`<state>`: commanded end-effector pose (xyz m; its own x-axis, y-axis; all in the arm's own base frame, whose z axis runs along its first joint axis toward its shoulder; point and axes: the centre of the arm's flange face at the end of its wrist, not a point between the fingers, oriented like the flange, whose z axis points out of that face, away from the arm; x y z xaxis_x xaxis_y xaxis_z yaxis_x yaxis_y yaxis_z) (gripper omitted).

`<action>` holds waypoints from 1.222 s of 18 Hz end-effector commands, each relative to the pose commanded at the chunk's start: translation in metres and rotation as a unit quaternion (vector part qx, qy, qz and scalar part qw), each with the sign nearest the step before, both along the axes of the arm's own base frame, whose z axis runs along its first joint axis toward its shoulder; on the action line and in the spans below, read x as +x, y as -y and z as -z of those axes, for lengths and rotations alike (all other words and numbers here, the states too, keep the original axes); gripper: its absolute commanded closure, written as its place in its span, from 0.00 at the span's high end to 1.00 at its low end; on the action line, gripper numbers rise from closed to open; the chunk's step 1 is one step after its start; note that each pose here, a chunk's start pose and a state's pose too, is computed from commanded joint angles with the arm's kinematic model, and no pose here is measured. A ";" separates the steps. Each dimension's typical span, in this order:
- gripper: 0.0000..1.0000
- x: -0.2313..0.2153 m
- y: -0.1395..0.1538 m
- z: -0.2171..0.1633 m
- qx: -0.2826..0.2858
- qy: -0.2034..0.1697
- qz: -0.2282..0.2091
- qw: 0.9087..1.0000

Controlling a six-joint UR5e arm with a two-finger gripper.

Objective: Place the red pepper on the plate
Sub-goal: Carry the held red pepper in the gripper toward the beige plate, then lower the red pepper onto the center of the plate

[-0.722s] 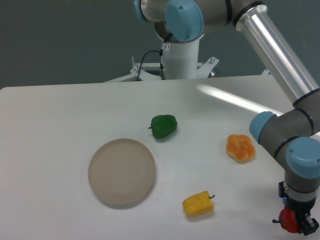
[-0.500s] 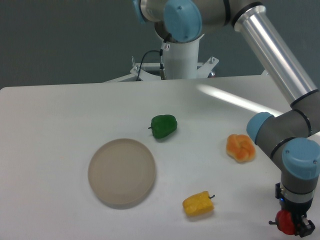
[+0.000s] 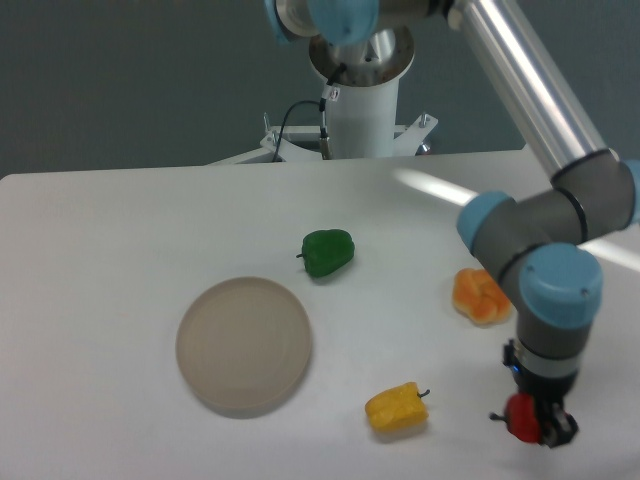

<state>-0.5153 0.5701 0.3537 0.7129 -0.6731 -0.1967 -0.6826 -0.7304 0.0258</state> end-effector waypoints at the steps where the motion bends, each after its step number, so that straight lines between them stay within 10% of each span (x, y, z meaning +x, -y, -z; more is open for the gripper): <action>1: 0.37 0.023 -0.003 -0.008 -0.001 0.006 -0.006 1.000; 14: 0.38 0.289 -0.088 0.000 0.002 0.063 -0.106 0.992; 22: 0.38 0.312 -0.123 0.058 0.031 0.071 -0.108 0.991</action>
<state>-0.2030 0.6934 0.2962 0.8629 -0.4907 -0.1206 -0.5028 -0.8575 -0.1089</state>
